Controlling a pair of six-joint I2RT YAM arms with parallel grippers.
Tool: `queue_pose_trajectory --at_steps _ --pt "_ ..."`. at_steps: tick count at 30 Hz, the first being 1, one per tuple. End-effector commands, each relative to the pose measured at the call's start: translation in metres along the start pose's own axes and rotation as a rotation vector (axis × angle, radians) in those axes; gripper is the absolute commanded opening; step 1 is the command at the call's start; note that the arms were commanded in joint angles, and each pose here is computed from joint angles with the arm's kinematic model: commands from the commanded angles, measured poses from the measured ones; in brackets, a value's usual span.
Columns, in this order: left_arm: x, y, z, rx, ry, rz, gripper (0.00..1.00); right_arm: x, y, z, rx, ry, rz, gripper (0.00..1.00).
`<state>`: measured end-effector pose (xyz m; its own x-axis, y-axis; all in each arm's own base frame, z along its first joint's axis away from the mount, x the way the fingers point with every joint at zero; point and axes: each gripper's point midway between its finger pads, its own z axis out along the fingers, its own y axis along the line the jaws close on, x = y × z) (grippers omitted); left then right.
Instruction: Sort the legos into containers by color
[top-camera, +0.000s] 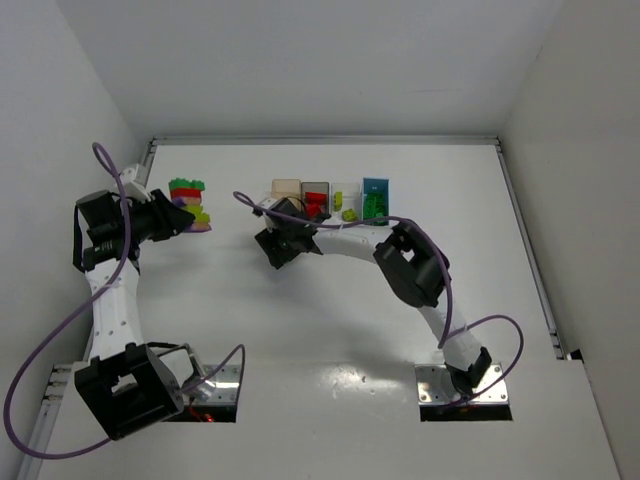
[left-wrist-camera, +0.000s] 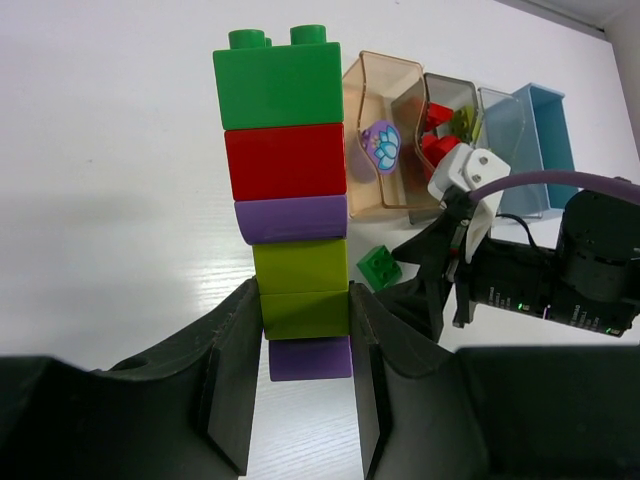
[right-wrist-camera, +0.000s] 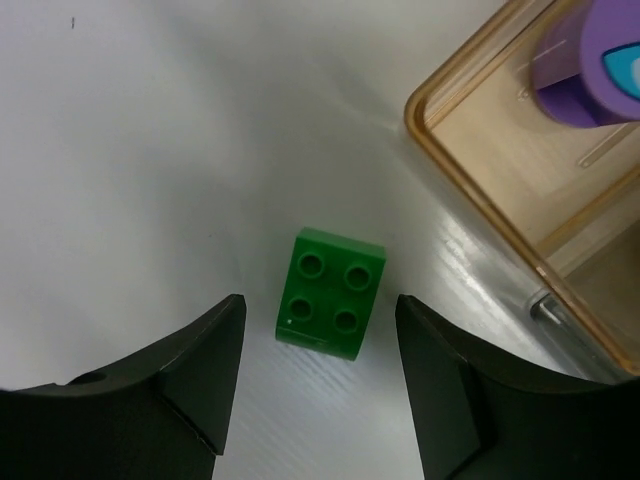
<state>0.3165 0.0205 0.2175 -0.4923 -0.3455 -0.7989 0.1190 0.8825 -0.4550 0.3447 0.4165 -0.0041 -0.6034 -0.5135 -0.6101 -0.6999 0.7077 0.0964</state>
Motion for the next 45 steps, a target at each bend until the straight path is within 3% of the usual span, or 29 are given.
queue_pose_trajectory --at_steps 1,4,8,9,13,18,19,23,25,31,35,40,45 --pt "-0.03 -0.005 -0.005 0.007 -0.079 0.049 0.08 -0.018 -0.003 0.007 0.049 -0.059 -0.004 0.63" --pt "-0.03 -0.005 -0.005 0.007 -0.079 0.049 0.08 -0.016 -0.006 0.011 0.059 -0.058 -0.022 0.57" --pt "-0.027 -0.004 -0.004 0.007 -0.072 0.043 0.08 -0.019 -0.007 0.012 0.058 -0.068 -0.042 0.35" --pt "-0.027 -0.004 -0.004 0.006 -0.072 0.052 0.08 -0.019 -0.007 0.012 0.059 -0.068 -0.053 0.22" --pt "-0.021 -0.004 -0.002 0.024 -0.056 0.051 0.08 -0.019 0.009 -0.002 -0.008 -0.073 -0.107 0.01" --pt "-0.019 -0.006 -0.001 0.043 -0.053 0.061 0.08 -0.046 0.04 -0.067 -0.148 -0.173 -0.167 0.0" --pt "-0.021 -0.006 -0.001 0.044 -0.062 0.069 0.08 -0.068 0.046 -0.101 -0.17 -0.257 -0.197 0.0" --pt "-0.018 -0.014 0.003 0.077 -0.057 0.086 0.08 -0.085 0.03 -0.158 -0.108 -0.382 -0.228 0.01" --pt "-0.016 -0.021 0.009 0.103 -0.043 0.088 0.08 -0.085 -0.005 -0.169 -0.001 -0.367 -0.186 0.01" --pt "-0.021 -0.049 0.025 0.159 -0.034 0.136 0.08 -0.059 -0.132 -0.18 0.223 -0.299 0.033 0.01" --pt "-0.024 -0.067 0.038 0.191 -0.014 0.165 0.08 -0.038 -0.198 -0.17 0.266 -0.246 0.196 0.01" --pt "-0.017 -0.088 0.053 0.227 0.026 0.182 0.08 -0.026 -0.247 -0.151 0.282 -0.209 0.286 0.01" --pt "-0.014 -0.094 0.063 0.236 0.039 0.185 0.08 -0.019 -0.258 -0.129 0.262 -0.178 0.306 0.04"
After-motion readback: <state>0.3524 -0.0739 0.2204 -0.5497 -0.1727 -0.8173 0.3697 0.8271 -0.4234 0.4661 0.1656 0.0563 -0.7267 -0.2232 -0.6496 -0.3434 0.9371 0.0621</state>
